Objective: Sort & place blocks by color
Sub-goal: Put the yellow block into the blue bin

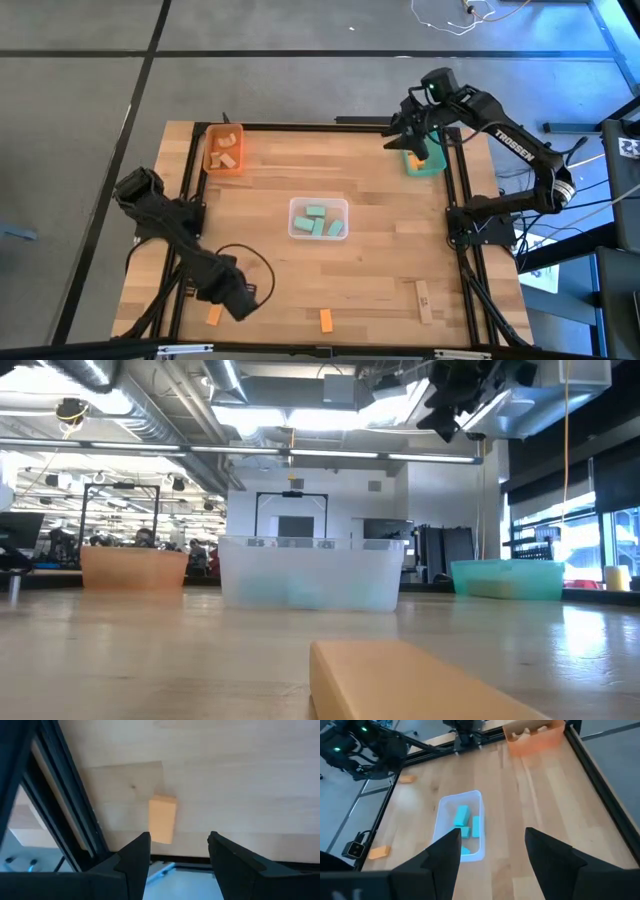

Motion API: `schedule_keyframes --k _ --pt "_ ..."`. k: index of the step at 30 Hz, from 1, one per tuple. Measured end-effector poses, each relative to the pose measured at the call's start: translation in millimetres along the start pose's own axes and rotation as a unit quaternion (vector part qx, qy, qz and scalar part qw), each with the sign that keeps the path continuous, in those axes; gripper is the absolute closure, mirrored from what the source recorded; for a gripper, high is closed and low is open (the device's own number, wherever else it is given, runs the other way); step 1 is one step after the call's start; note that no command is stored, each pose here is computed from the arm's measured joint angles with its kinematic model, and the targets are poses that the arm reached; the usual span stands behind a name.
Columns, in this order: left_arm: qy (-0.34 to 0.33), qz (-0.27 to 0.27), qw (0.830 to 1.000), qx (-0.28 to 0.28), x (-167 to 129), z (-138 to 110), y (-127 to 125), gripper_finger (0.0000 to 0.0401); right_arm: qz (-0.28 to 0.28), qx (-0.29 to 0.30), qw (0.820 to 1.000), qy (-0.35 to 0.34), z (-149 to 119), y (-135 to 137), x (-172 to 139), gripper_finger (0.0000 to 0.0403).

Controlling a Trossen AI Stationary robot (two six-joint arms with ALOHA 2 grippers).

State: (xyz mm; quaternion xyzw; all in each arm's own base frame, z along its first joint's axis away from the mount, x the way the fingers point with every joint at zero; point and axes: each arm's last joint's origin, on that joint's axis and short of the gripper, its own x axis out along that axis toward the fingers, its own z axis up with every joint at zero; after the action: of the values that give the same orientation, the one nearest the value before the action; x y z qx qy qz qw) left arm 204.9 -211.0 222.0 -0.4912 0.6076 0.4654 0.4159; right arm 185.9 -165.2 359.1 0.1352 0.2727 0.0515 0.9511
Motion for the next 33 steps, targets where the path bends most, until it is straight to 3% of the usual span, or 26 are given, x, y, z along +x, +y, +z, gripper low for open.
schedule_keyframes --k 7,15,33 --pt "0.001 0.000 1.000 0.027 35.7 -3.2 13.9 0.0213 0.008 -0.001 1.000 0.003 0.8 3.3 3.2 0.0182" --pt "0.022 -0.036 0.997 0.069 66.2 -6.6 23.0 0.0213 0.008 0.006 1.000 0.003 0.8 3.2 3.3 0.0182" --pt "0.018 -0.092 0.992 0.082 73.7 -13.1 24.4 0.0213 0.008 0.006 1.000 0.003 0.7 3.2 3.3 0.0182"
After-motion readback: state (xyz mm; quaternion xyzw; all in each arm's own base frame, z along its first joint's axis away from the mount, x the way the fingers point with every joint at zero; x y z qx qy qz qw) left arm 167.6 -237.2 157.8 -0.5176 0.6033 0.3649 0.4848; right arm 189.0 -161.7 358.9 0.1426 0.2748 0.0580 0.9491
